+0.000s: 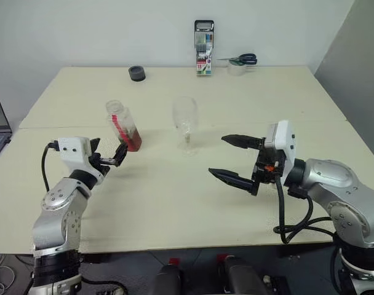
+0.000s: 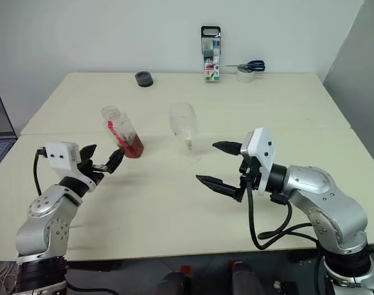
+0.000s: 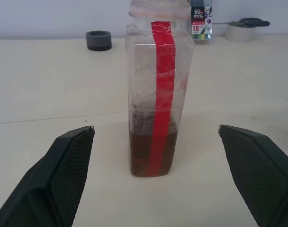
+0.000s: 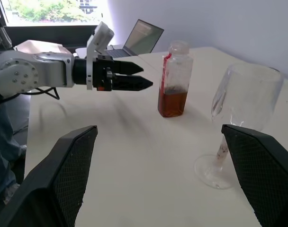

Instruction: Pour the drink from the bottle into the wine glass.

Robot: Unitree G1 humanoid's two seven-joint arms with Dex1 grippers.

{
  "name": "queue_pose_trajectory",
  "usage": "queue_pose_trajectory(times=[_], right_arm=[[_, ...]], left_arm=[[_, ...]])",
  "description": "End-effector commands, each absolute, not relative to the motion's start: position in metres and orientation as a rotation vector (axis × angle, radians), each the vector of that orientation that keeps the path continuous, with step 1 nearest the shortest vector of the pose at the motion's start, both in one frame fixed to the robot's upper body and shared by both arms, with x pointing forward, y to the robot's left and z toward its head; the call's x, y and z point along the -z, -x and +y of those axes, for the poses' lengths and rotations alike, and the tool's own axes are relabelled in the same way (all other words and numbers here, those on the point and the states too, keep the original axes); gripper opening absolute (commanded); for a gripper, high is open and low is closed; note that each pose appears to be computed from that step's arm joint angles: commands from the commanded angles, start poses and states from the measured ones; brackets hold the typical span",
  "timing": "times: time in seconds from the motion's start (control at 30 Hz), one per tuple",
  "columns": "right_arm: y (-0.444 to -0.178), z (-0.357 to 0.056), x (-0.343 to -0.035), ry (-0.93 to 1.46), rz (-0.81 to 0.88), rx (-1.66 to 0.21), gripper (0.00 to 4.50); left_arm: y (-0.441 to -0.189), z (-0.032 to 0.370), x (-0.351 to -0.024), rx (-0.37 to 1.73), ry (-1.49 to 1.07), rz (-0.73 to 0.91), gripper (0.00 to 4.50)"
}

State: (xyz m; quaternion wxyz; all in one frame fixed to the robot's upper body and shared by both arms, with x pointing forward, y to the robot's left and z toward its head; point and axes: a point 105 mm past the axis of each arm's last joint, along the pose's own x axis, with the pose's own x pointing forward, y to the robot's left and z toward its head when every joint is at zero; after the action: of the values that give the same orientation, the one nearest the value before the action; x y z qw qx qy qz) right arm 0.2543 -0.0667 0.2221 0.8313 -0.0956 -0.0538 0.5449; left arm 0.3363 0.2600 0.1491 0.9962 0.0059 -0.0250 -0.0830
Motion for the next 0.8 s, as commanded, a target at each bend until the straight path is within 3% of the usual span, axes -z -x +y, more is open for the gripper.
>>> queue_pose_trajectory(times=[0.03,0.77,0.8], right_arm=[[-0.248,-0.067,-0.228,0.208,-0.149,-1.145,4.48],[-0.251,-0.071,-0.235,0.179,-0.151,-1.06,4.48],[-0.251,-0.071,-0.235,0.18,-0.151,-1.058,4.49]], left_arm=[[-0.345,0.258,-0.162,0.185,-0.05,-0.097,4.5],[-0.404,0.255,-0.155,0.235,-0.057,-0.111,4.5],[-0.406,0.254,-0.154,0.239,-0.057,-0.112,4.32]])
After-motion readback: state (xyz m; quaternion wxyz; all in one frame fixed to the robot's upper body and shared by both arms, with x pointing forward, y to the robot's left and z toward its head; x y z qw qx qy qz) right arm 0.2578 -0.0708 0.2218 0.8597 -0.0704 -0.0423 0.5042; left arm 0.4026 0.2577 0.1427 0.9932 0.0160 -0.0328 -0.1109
